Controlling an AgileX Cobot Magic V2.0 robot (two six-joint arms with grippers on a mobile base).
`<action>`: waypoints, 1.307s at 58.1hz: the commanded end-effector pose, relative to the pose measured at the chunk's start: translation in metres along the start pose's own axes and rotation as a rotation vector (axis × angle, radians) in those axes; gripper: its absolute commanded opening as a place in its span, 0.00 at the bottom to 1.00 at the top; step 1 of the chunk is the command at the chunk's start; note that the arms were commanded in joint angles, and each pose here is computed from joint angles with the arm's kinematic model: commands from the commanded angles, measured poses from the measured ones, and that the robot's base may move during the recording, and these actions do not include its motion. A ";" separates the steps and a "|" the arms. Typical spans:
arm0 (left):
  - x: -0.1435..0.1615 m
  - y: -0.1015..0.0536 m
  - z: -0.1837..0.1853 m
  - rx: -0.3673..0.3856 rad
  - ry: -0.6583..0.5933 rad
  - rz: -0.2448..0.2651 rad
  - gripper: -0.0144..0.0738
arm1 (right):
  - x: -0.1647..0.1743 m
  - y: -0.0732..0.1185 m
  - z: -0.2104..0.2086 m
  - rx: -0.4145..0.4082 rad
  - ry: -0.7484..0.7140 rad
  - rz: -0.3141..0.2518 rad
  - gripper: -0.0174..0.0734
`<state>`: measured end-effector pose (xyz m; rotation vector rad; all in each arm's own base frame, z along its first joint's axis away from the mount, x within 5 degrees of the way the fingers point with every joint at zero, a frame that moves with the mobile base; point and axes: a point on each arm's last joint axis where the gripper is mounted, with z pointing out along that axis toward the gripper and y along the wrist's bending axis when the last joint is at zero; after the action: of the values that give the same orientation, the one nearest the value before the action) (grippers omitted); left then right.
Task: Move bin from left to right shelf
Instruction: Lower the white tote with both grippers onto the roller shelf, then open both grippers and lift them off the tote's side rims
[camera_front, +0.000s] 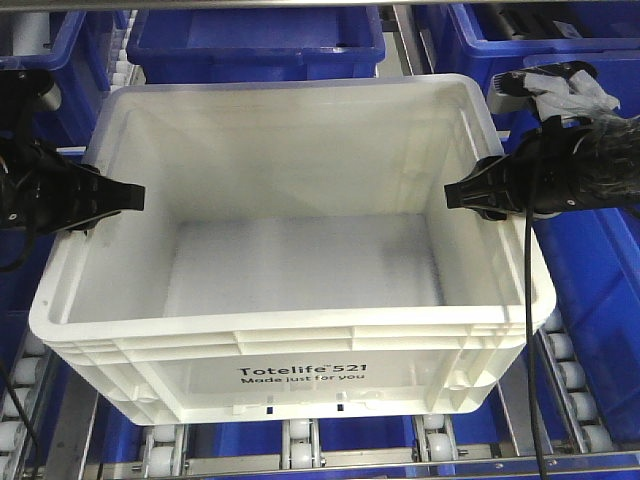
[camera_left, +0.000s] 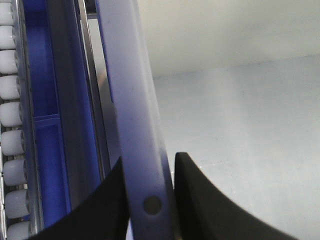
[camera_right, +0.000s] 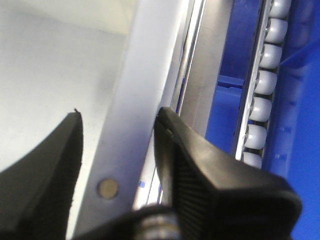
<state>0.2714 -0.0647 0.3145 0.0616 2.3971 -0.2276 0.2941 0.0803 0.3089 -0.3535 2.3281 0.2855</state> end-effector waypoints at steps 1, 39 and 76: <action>-0.021 -0.005 -0.017 0.029 -0.173 0.034 0.28 | -0.026 0.001 -0.021 0.023 -0.197 -0.022 0.34; -0.023 -0.005 -0.018 0.017 -0.193 0.056 0.56 | -0.025 -0.001 -0.021 0.055 -0.191 -0.074 0.84; -0.025 -0.006 -0.050 0.032 -0.291 0.058 0.56 | -0.033 0.004 -0.051 0.047 -0.315 -0.048 0.84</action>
<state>0.2602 -0.0606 0.3433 0.1089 2.2250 -0.2076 0.2884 0.0757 0.3363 -0.3562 2.1622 0.2324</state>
